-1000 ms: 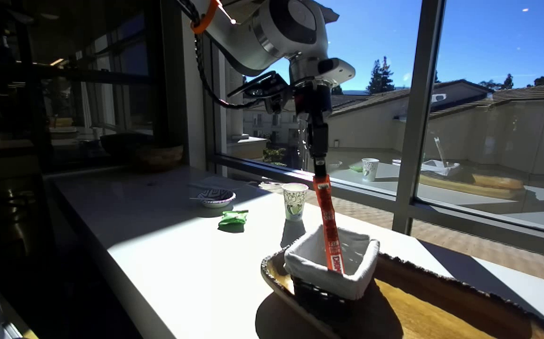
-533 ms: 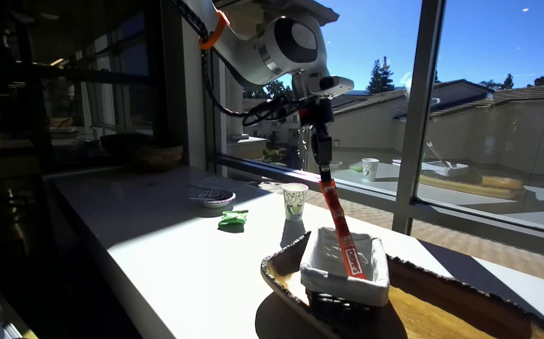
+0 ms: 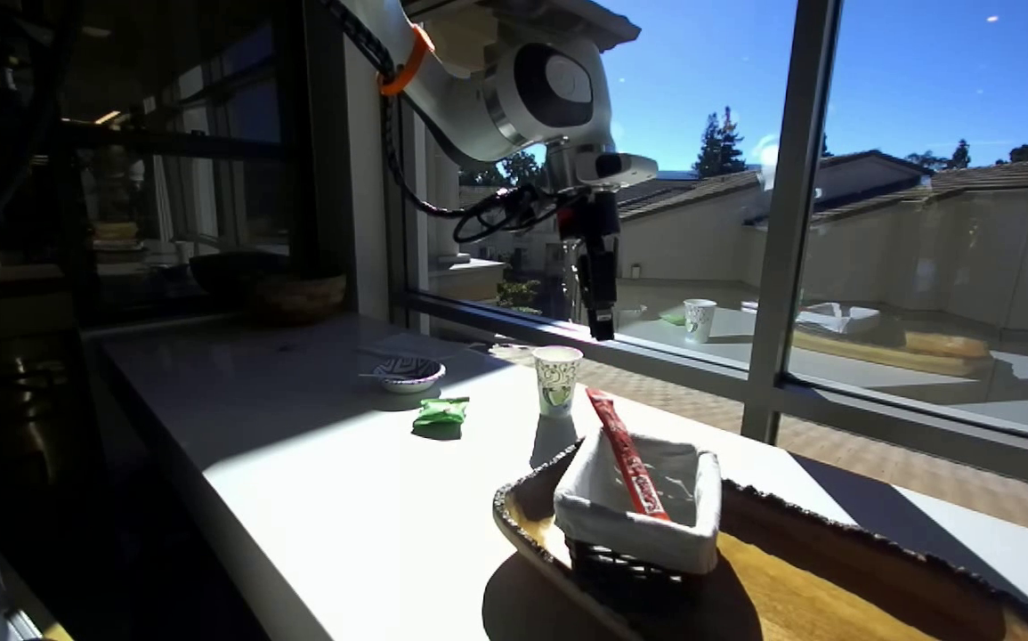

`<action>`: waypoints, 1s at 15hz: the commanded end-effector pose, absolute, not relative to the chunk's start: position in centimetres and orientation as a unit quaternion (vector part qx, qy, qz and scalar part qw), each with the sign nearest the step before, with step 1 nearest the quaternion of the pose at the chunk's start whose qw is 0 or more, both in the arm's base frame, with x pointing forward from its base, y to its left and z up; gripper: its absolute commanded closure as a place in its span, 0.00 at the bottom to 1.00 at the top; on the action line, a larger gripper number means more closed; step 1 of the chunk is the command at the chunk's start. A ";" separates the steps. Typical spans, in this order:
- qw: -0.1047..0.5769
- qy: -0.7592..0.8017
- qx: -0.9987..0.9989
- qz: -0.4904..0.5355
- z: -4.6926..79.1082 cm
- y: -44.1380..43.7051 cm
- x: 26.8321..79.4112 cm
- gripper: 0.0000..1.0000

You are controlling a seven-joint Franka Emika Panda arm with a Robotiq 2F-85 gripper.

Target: Put the orange item in the box

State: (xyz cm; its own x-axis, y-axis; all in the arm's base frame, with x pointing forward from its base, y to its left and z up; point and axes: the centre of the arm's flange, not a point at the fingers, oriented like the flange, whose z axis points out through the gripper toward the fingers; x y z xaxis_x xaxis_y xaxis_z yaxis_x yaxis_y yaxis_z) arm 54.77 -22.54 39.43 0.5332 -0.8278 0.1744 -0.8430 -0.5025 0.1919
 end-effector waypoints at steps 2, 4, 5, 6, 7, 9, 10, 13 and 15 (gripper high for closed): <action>0.147 -0.425 0.893 0.016 44.0 -21.3 50.3 0.07; 0.181 -0.372 0.910 0.034 46.3 -19.8 48.6 0.00; 0.189 -0.348 0.917 0.043 47.5 -18.2 47.6 0.00; 0.192 -0.324 0.925 0.055 48.6 -16.4 46.8 0.00; 0.183 -0.299 0.934 0.064 49.6 -14.5 46.2 0.00; 0.153 -0.255 0.951 0.082 51.4 -10.5 45.1 0.00; 0.133 -0.236 0.959 0.078 52.4 -8.3 44.3 0.00; 0.075 -0.197 0.977 0.035 54.8 -4.6 42.4 0.00; 0.087 -0.204 0.974 0.045 54.4 -4.6 43.8 0.00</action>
State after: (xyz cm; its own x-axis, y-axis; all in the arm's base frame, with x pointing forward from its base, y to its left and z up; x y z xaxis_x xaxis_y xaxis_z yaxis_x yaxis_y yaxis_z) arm 43.80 -4.61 54.41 0.9128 -0.3896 0.1227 -0.4052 -0.9018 0.1505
